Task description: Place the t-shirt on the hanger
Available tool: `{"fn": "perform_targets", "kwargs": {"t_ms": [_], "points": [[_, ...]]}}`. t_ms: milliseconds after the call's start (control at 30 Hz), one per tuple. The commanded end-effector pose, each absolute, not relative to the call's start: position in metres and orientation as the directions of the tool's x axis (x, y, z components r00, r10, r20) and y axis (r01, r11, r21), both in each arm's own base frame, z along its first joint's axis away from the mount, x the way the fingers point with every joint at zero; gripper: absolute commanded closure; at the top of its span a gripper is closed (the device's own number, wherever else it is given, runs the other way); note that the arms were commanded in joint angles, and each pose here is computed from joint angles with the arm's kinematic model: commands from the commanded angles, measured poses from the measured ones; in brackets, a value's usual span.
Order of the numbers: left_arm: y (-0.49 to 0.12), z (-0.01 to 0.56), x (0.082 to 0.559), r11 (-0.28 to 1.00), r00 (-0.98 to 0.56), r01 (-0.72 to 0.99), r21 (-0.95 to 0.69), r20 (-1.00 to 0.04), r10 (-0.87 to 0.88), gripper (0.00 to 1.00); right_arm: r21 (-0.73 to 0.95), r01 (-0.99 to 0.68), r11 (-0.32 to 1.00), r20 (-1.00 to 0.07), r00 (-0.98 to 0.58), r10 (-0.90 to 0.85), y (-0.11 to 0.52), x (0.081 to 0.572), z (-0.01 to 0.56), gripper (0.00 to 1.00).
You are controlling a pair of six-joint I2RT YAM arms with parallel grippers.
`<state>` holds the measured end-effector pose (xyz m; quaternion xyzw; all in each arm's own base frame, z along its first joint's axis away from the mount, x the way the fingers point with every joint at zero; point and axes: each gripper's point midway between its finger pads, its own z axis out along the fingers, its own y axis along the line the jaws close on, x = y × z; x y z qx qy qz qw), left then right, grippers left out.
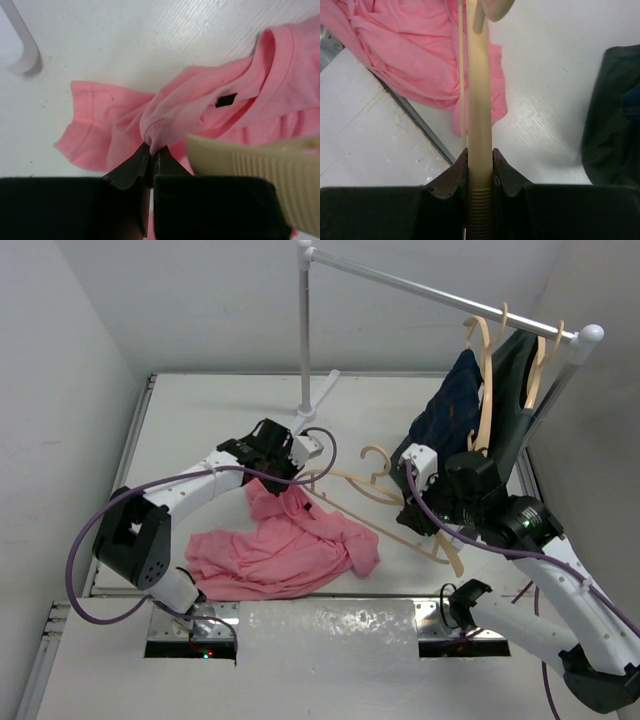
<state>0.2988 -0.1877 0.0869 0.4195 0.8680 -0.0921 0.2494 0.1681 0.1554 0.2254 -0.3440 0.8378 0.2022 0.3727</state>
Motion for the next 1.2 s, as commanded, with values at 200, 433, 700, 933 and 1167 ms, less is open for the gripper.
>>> {"fn": "perform_targets", "kwargs": {"t_ms": [200, 433, 700, 933, 1167], "points": [[-0.199, 0.117, 0.308, 0.623, -0.489, 0.781, 0.039, -0.583, 0.649, 1.0, 0.142, -0.75, 0.646, -0.762, -0.499, -0.412, 0.171, 0.168, 0.204, 1.0], [-0.201, 0.121, 0.3, 0.586, -0.454, 0.809, 0.031, -0.6, 0.659, 1.0, 0.105, -0.729, 0.676, -0.777, -0.485, -0.402, 0.18, 0.196, 0.196, 1.0], [-0.21, 0.128, 0.295, 0.554, -0.435, 0.833, -0.002, -0.62, 0.653, 1.0, -0.004, -0.732, 0.682, -0.798, -0.408, -0.443, 0.183, 0.221, 0.207, 1.0], [-0.219, 0.151, 0.311, 0.55, -0.394, 0.835, 0.027, -0.668, 0.631, 1.0, -0.075, -0.8, 0.595, -0.794, -0.313, -0.521, 0.193, 0.218, 0.2, 1.0], [-0.215, 0.142, 0.301, 0.524, -0.391, 0.852, 0.018, -0.644, 0.658, 1.0, -0.291, -0.717, 0.634, -0.821, -0.153, -0.55, 0.189, 0.239, 0.235, 1.0]]}}
